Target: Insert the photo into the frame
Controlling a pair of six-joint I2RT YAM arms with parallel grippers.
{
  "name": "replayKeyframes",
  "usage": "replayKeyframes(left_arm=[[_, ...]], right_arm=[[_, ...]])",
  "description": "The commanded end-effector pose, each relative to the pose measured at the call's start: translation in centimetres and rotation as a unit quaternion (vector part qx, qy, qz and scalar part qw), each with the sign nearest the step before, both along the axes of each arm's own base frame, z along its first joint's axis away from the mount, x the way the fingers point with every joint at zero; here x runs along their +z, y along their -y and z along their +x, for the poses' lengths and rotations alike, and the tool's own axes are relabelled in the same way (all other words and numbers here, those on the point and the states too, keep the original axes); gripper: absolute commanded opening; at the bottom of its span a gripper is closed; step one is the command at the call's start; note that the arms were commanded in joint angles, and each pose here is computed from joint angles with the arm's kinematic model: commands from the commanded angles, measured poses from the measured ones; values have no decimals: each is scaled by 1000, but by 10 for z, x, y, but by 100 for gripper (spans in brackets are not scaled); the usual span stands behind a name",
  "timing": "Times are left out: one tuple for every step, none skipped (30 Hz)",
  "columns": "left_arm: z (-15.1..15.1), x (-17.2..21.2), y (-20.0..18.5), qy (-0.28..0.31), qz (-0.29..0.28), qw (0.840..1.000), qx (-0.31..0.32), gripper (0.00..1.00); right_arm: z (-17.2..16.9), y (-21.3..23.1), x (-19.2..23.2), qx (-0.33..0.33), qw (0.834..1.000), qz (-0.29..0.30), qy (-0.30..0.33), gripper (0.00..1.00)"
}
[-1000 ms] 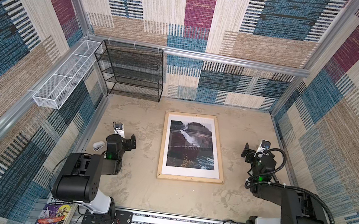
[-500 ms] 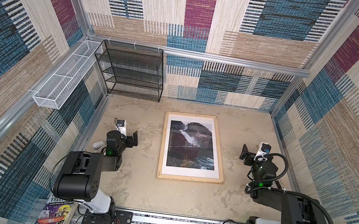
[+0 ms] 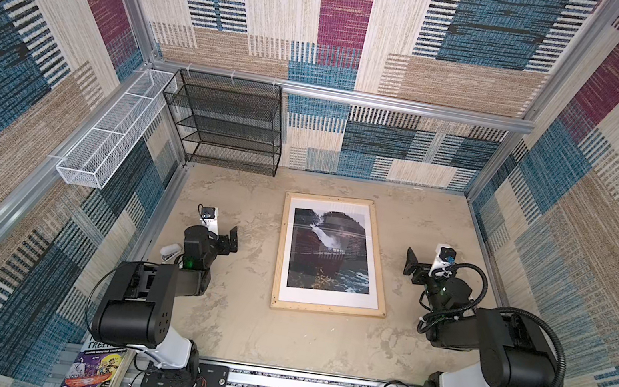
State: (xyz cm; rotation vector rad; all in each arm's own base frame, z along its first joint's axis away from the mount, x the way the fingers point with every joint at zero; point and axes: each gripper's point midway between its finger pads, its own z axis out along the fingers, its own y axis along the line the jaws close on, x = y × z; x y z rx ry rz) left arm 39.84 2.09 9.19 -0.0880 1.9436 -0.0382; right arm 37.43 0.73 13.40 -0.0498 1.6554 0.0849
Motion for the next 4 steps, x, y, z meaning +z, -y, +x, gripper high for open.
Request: replayKeyframes(left_arm=[[1, 3, 0, 5, 7, 1000, -4, 99], [1, 3, 0, 3, 7, 1000, -5, 99], [2, 3, 0, 4, 7, 1000, -4, 99], [2, 3, 0, 4, 7, 1000, -5, 99]], right_arm=[[3, -6, 7, 19, 1000, -7, 14, 100], [2, -2, 9, 8, 1000, -5, 15, 100], [1, -2, 10, 7, 1000, -4, 19, 100], [0, -2, 10, 7, 1000, -5, 18, 100]])
